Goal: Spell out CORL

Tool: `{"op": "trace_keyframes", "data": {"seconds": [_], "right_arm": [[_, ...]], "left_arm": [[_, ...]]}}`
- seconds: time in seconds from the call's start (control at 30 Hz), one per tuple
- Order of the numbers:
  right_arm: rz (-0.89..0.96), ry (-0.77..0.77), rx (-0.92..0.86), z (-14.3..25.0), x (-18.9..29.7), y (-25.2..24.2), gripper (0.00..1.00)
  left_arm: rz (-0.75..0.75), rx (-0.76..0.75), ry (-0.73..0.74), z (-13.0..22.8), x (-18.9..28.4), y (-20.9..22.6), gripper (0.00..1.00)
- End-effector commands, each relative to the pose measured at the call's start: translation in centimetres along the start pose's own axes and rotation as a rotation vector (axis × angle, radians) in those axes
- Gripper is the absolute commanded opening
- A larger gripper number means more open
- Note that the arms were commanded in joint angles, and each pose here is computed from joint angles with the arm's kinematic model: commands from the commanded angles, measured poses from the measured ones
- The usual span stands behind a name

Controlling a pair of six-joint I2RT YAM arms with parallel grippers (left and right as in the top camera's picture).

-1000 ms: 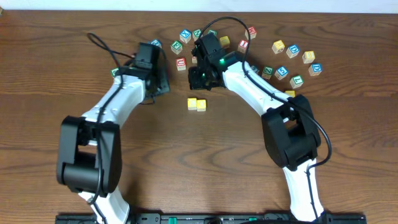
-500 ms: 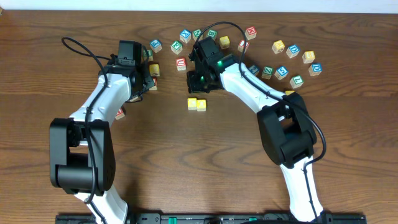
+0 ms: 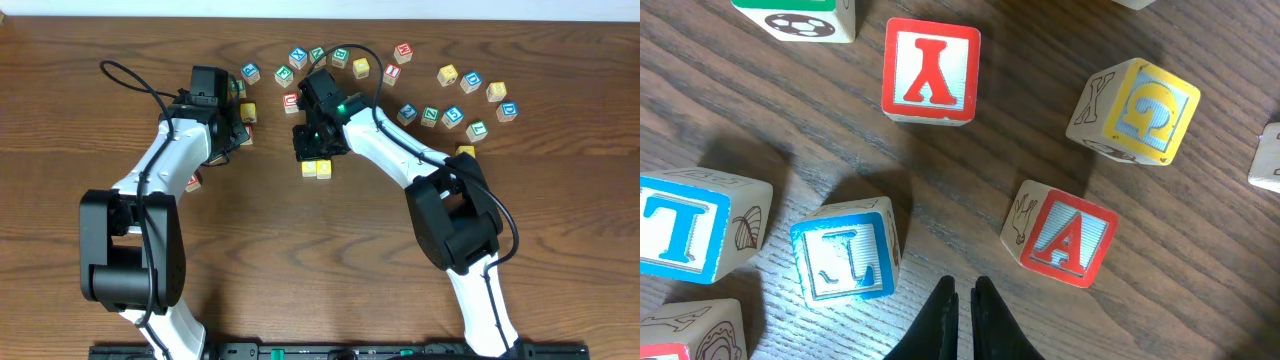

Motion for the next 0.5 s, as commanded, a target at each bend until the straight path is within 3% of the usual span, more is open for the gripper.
{"op": "trace_keyframes", "data": {"seconds": [0.0,0.47], "right_arm": [[0.033,0.021,-0.034,0.52,-1.2,-0.76,0.01],[0.038,0.03,-0.036,0.69,-1.2,-0.84,0.01]], "left_arm": [[-0.016,0.017,-0.006,0.0,0.21,0.4,0.07],[-0.02,0.016,0.002,0.16,0.22,0.47,0.07]]}}
Point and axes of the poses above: each gripper's point midway between its finger pads, its own x axis back along the fingers, its own y axis along the line the jaws close on, z = x × y, the point moved 6 cm from there along x, back along the fingers, and after that the axes turned 7 degrees about -x, right-handed, at the moved point
